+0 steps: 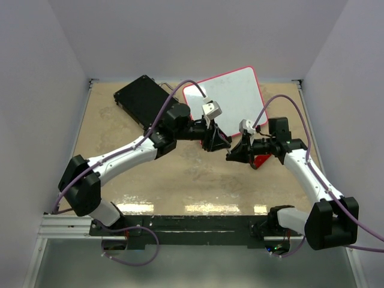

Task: Write a sentence on the whiteboard
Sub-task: Pass from the right arm to the left

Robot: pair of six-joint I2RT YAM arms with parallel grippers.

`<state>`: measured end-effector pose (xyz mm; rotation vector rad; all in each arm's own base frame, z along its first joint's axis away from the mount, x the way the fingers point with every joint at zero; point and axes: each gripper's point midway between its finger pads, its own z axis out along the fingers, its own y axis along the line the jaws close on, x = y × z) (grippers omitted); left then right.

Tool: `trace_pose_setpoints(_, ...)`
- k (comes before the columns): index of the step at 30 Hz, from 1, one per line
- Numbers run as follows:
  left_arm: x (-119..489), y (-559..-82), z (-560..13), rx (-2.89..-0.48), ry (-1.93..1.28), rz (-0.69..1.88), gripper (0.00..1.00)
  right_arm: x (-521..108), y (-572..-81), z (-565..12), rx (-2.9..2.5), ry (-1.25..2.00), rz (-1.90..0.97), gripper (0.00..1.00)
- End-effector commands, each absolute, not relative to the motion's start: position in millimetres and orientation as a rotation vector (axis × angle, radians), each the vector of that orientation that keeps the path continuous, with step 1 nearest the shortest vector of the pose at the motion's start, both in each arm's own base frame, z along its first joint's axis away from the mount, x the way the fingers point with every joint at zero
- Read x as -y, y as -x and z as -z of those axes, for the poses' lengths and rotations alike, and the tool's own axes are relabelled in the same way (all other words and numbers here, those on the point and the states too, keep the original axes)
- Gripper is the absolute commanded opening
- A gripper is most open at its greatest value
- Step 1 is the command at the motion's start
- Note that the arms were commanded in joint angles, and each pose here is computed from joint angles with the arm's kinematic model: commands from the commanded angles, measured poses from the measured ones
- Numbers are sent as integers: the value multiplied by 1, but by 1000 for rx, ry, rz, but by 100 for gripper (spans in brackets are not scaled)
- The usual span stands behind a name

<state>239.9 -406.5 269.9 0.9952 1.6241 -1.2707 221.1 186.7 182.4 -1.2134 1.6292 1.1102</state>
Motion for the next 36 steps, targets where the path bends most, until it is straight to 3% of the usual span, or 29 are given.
trace_pose_setpoints(1, 414, -236, -270, -1592, -1111, 1293, 40, -191, -220, -201, -1545, 1253, -1103, 0)
trace_pose_setpoints(6, 413, -238, -271, -1596, -1113, 1290, 12, -191, -221, -201, -1543, 1256, -1101, 0)
trace_pose_setpoints(10, 410, -241, -277, -1589, -1088, 1291, 4, -192, -220, -200, -1543, 1259, -1101, 0)
trace_pose_setpoints(12, 409, -241, -281, -1579, -1077, 1300, 7, -192, -220, -200, -1544, 1259, -1099, 0)
trace_pose_setpoints(15, 405, -242, -286, -1574, -1054, 1301, 25, -192, -220, -200, -1542, 1261, -1102, 0)
trace_pose_setpoints(18, 401, -241, -291, -1556, -1039, 1308, 31, -192, -219, -200, -1539, 1265, -1101, 0)
trace_pose_setpoints(25, 398, -241, -298, -1535, -1031, 1329, 31, -192, -219, -199, -1541, 1266, -1102, 0)
trace_pose_setpoints(31, 399, -240, -295, -1537, -1042, 1345, 23, -193, -219, -199, -1540, 1267, -1101, 0)
trace_pose_setpoints(36, 398, -238, -293, -1545, -1055, 1350, 24, -193, -219, -199, -1540, 1270, -1104, 0)
